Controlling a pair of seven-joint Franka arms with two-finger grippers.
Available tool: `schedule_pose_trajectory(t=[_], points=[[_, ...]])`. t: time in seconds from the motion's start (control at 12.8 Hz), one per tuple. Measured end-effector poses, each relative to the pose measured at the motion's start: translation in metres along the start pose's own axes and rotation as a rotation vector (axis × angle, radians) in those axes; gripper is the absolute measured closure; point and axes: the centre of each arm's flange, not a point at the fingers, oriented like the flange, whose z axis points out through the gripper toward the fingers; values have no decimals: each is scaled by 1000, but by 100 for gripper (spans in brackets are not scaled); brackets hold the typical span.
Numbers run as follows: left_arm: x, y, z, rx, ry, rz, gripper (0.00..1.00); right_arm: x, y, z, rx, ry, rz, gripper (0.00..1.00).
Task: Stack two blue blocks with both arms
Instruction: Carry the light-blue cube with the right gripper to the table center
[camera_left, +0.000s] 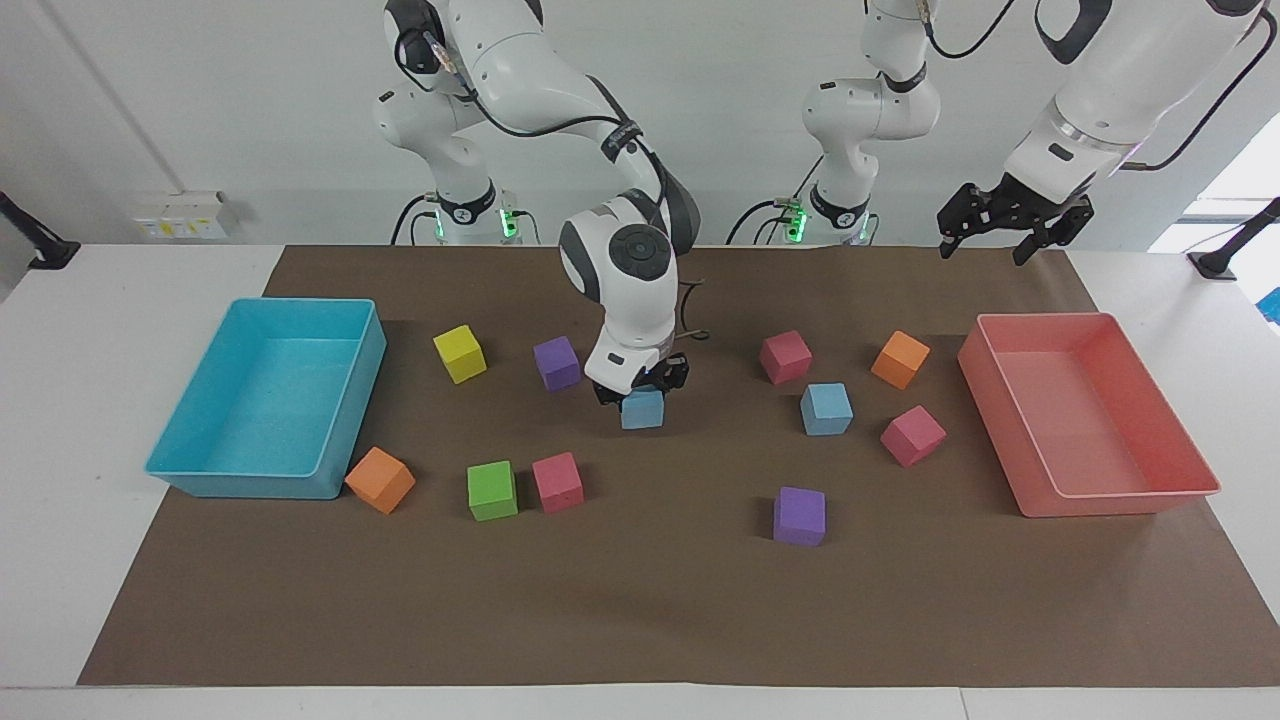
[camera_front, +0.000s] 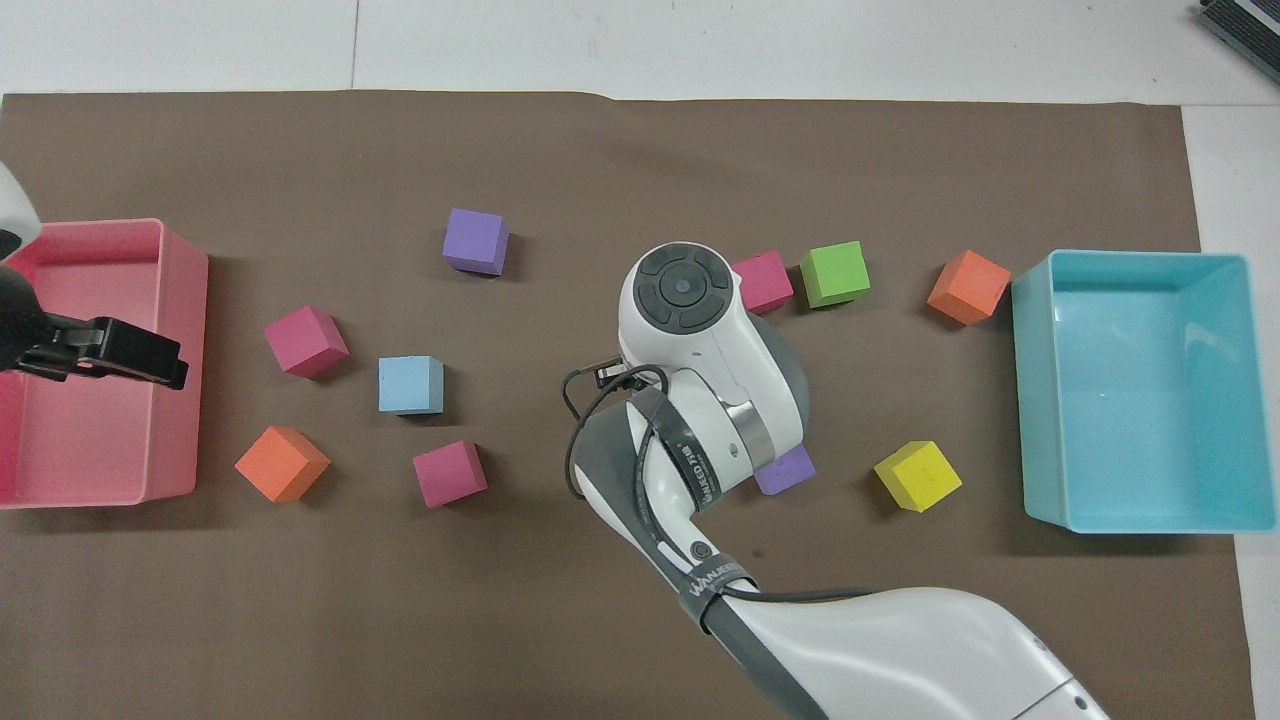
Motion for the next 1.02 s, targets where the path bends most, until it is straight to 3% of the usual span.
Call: schedule_pose_trajectory(t=[0.63, 1.02], points=[[0, 0, 0, 0, 0, 0, 0, 14, -42, 36, 20, 37, 46, 37], [0, 0, 0, 0, 0, 0, 0, 16, -43, 35, 22, 48, 39, 37]])
